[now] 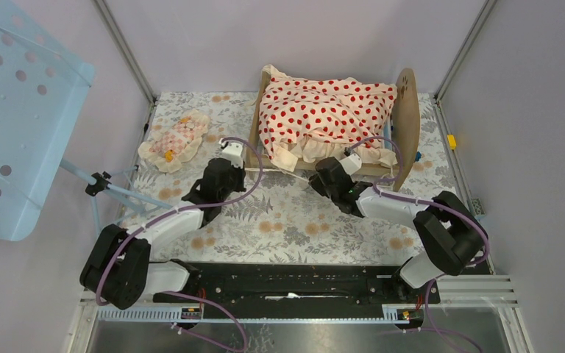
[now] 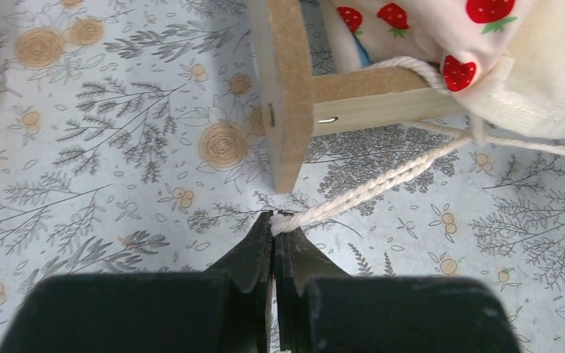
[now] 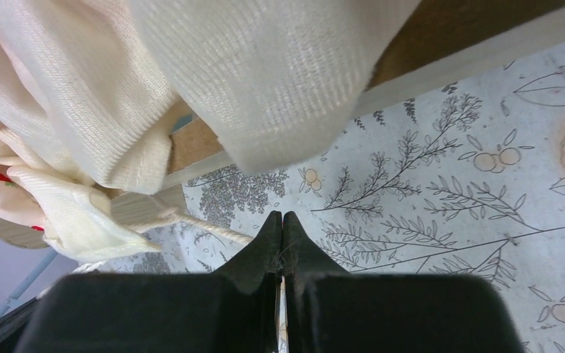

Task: Set up the pet bed
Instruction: Tie the ropes to the bed frame.

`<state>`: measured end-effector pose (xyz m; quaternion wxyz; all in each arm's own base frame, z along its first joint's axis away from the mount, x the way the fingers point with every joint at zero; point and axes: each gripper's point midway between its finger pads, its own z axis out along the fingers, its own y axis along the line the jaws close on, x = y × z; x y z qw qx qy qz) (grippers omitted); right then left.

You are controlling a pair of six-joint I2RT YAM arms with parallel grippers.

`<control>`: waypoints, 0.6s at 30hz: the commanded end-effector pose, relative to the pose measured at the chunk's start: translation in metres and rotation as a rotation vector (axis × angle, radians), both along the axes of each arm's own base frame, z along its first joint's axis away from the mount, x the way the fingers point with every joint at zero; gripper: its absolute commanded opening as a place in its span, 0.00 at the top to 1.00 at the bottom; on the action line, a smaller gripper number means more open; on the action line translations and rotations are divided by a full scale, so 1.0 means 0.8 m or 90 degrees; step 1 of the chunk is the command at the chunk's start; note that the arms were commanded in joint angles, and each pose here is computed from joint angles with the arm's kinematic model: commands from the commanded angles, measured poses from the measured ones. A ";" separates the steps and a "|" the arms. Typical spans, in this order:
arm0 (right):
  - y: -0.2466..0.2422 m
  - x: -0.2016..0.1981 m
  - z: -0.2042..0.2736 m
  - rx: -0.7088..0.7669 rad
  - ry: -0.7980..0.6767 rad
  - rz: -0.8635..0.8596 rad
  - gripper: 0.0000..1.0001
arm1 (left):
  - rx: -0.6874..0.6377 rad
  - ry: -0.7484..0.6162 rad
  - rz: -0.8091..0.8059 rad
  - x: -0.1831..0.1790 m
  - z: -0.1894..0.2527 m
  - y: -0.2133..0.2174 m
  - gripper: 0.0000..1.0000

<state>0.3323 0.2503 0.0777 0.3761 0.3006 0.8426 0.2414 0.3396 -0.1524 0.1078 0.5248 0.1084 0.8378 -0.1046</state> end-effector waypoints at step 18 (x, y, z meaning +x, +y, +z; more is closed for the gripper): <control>-0.055 0.001 -0.009 -0.177 -0.083 0.029 1.00 | -0.032 -0.056 0.258 0.023 0.077 0.128 1.00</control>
